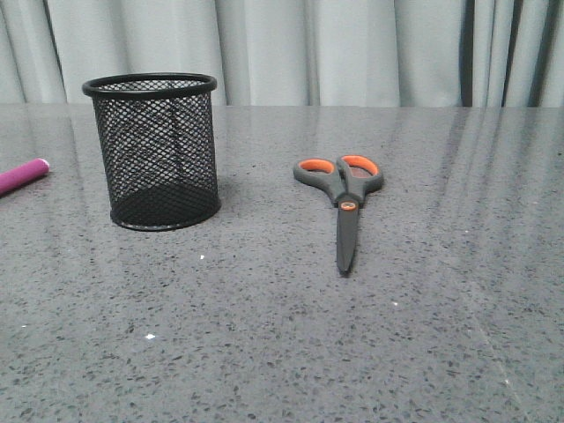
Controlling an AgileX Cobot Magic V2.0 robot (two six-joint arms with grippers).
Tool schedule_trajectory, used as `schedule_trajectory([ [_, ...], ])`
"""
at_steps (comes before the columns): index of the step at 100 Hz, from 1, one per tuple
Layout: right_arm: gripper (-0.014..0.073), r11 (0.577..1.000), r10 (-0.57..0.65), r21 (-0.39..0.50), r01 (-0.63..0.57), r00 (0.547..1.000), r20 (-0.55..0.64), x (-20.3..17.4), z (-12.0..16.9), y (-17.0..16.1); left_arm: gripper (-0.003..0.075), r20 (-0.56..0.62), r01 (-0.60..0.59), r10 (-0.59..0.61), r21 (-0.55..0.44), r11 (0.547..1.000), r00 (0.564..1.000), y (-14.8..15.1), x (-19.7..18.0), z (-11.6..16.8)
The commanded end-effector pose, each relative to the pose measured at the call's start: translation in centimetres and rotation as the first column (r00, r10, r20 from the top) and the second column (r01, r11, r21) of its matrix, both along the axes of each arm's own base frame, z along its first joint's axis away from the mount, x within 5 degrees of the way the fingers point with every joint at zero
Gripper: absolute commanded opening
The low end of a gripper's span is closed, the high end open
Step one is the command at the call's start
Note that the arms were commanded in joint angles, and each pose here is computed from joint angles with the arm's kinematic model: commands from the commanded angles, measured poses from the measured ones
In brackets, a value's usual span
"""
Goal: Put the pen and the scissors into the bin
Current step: 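Lower the left gripper and close it around the pink marker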
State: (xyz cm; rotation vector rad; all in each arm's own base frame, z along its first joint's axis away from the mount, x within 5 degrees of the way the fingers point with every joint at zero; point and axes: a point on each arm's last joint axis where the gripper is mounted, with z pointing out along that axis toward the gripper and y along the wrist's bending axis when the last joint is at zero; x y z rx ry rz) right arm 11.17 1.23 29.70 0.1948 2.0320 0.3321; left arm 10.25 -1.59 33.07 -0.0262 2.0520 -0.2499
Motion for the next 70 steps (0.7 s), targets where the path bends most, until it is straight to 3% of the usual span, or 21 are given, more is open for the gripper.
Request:
schedule_trajectory([
  [1,-0.0057,1.0,-0.007,0.017,0.006,0.999,0.049,0.6,1.2,0.0,-0.0021,0.036,-0.007,0.007,-0.007,1.0,0.999,0.0,1.1,1.6],
  [21,-0.0057,1.0,0.006,0.021,-0.006,1.0,0.021,0.6,1.0,0.1,-0.002,-0.008,-0.007,0.007,-0.007,1.0,1.0,0.0,2.2,1.2],
  [33,-0.004,0.998,0.053,-0.028,-0.053,0.998,-0.027,1.0,1.0,0.3,-0.002,-0.019,-0.009,0.009,-0.007,1.0,1.0,-0.1,2.7,1.0],
  [43,0.0064,0.997,0.069,-0.04,-0.07,0.997,-0.044,1.5,1.5,0.3,-0.002,-0.029,-0.008,0.008,-0.001,1.0,1.0,-0.1,3.2,0.8],
  [58,0.0314,0.996,0.085,-0.032,-0.088,0.994,-0.073,2.5,2.5,0.4,-0.001,-0.072,0.004,-0.003,0.003,1.0,0.997,-0.2,4.1,0.2],
  [70,0.034,0.995,0.093,-0.025,-0.096,0.992,-0.089,3.2,3.0,0.4,0.0106,-0.104,0.048,-0.048,-0.006,0.999,0.993,-0.6,4.8,-0.1],
])
